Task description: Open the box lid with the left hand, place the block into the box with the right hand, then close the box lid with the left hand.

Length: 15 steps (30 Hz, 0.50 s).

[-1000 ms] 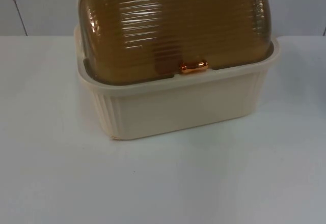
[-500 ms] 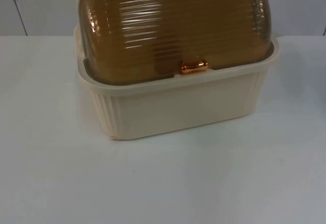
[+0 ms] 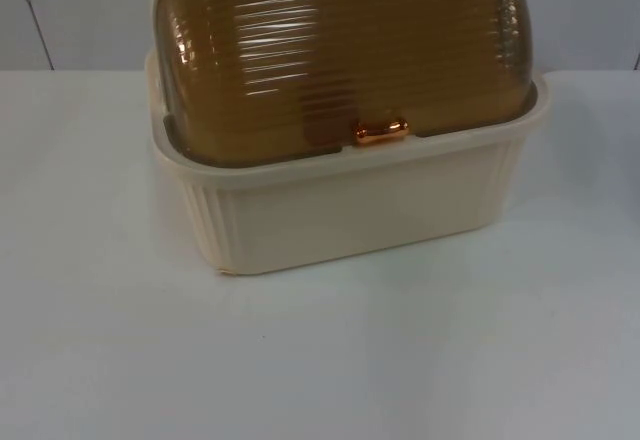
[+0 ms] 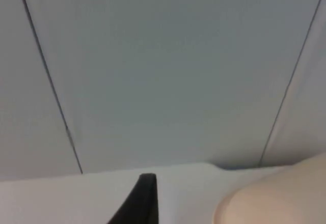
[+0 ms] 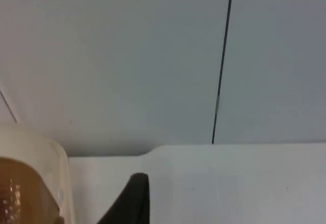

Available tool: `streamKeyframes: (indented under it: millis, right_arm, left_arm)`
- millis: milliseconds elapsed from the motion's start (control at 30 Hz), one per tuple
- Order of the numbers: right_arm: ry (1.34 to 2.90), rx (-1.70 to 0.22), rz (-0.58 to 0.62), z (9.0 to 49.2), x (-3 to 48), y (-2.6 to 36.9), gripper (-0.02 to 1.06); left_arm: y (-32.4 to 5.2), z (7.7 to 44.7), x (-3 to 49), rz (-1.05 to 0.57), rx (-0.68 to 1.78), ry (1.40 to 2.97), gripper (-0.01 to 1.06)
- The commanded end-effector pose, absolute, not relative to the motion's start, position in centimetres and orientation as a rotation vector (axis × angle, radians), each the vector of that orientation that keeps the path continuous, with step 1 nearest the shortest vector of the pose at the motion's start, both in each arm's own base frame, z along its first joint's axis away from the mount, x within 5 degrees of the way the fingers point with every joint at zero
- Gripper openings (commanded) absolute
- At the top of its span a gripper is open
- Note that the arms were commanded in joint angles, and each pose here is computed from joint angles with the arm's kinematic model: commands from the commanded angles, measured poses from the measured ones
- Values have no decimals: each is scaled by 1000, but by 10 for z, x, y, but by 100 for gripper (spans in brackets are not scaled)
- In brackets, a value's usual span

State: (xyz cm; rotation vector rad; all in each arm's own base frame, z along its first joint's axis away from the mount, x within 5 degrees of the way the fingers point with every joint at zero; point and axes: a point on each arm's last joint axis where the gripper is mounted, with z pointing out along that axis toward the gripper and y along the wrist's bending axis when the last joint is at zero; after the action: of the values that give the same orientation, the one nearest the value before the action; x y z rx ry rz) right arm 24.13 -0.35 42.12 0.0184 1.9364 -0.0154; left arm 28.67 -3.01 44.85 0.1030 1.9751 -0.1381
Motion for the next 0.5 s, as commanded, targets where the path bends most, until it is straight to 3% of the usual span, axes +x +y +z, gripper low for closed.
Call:
streamKeyframes:
  millis: [0,200,467]
  right_arm:
    - [1945,5,-38,423,238,-5,104]
    - [1927,34,-19,427,233,-5,104]
    - [1796,52,-5,456,164,-4,104]
  left_arm:
    - [-28,449,284,-122,109,1992,104]
    - [-27,464,269,-117,107,1922,104]
    - [-12,506,179,37,141,1756,104]
